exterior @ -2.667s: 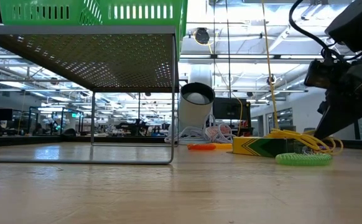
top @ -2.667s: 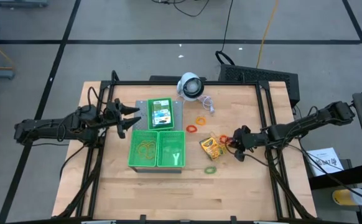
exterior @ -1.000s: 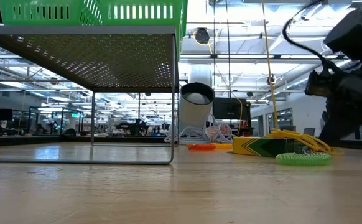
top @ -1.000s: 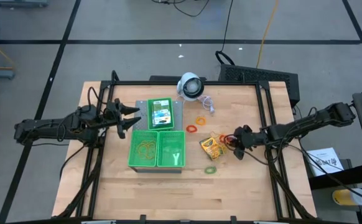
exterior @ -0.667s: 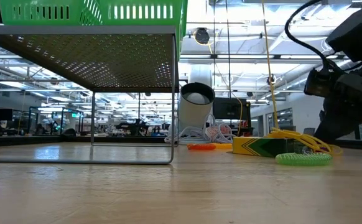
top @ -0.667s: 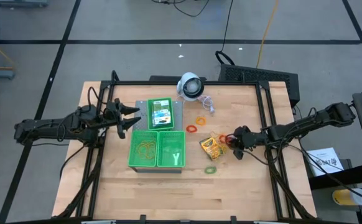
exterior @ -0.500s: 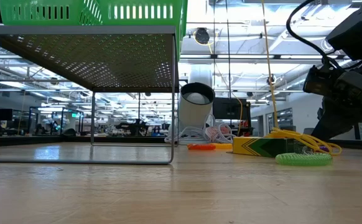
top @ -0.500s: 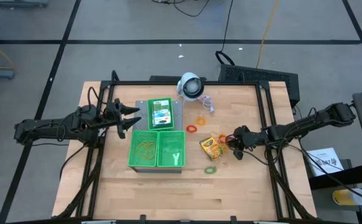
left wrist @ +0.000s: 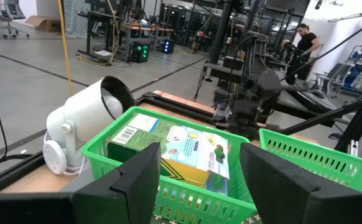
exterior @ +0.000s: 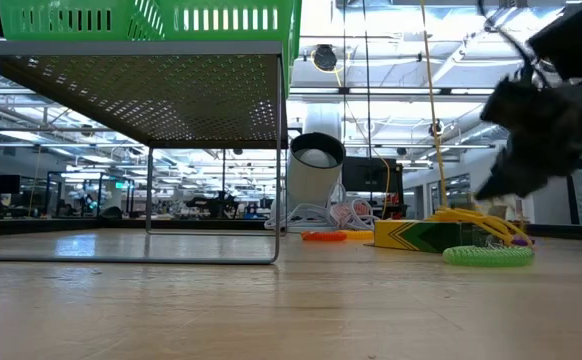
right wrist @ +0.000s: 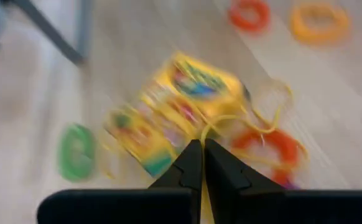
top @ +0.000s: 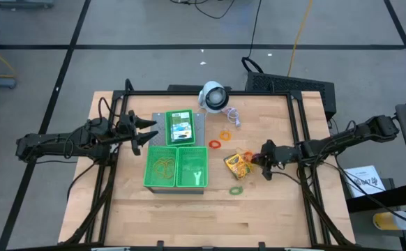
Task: Pick & Place Office Desk Supplies
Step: Put the yellow rubber band into the bottom left green basket on the shelf
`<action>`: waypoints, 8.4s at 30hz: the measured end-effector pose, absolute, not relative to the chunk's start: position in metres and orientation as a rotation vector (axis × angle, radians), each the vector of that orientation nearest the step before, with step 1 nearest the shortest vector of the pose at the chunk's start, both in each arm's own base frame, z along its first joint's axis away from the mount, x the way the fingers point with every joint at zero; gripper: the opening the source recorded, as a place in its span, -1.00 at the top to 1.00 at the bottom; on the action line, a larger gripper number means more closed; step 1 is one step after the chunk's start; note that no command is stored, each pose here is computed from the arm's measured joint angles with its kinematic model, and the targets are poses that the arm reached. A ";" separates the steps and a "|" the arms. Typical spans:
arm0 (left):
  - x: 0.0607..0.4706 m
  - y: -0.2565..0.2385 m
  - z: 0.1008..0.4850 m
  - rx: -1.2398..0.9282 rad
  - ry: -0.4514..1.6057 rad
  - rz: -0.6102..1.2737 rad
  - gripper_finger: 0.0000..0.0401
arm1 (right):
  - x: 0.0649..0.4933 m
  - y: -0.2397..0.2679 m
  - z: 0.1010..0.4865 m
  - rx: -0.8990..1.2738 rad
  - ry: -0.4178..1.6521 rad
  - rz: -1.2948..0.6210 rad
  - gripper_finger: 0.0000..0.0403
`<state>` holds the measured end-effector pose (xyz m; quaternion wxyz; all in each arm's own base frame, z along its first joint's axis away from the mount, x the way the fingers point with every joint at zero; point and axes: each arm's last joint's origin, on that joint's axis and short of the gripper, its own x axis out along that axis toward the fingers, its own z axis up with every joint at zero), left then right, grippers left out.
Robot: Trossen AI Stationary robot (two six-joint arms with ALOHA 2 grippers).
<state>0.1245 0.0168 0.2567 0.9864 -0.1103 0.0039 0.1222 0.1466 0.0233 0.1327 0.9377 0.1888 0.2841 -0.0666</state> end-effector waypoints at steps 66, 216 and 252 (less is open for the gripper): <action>0.125 0.017 0.260 -0.256 -0.033 0.241 -0.15 | 0.162 0.030 0.122 0.352 0.620 0.028 0.31; 0.204 -0.115 0.315 -0.547 0.327 0.512 0.83 | 0.146 0.029 0.227 -0.013 -0.381 0.225 0.42; 0.179 -0.080 0.378 -0.223 0.139 0.162 -0.21 | 0.146 0.029 0.226 0.011 -0.373 0.232 0.42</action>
